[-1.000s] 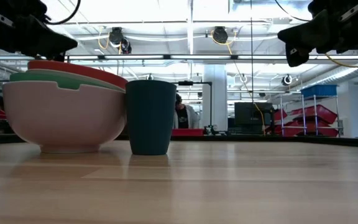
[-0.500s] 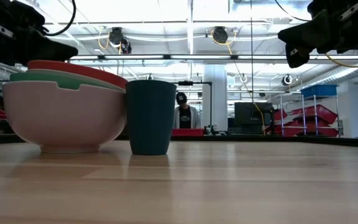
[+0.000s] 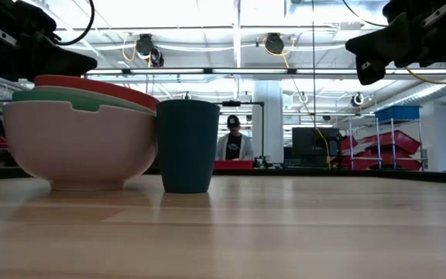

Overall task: Nest bowls inside each other
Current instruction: Return to Home Position

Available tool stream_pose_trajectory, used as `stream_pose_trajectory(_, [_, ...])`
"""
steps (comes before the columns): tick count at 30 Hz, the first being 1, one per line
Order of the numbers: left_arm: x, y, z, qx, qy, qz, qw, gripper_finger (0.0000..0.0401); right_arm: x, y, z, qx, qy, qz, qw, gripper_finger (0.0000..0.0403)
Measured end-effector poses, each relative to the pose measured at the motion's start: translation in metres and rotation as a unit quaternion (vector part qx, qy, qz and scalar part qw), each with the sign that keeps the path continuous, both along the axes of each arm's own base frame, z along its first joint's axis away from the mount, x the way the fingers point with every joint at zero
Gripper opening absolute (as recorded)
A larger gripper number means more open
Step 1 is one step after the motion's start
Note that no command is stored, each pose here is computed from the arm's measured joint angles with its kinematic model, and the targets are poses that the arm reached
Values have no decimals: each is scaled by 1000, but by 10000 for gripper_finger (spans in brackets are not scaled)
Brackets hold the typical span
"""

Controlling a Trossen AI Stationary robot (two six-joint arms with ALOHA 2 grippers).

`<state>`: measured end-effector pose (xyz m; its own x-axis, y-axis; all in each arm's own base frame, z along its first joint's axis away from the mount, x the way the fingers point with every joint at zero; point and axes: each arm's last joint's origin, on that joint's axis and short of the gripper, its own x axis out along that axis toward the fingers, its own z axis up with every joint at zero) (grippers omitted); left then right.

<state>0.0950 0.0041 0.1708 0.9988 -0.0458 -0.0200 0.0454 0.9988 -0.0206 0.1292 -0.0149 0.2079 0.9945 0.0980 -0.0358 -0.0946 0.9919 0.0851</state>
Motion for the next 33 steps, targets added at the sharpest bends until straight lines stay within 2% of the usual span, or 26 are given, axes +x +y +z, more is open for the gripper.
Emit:
stream_pose_trajectory(17, [0, 0, 0, -1, 0, 2, 1000, 0, 2, -1, -18, 7, 58, -7, 998, 0])
stream_pose_trajectory(22, [0, 0, 0, -1, 0, 7, 1000, 0, 1, -1, -24, 14, 23, -9, 1000, 0])
stream_pose_trajectory(33, [0, 0, 0, -11, 1, 7, 1000, 0, -2, 2, -39, 28, 40, -2, 999, 0])
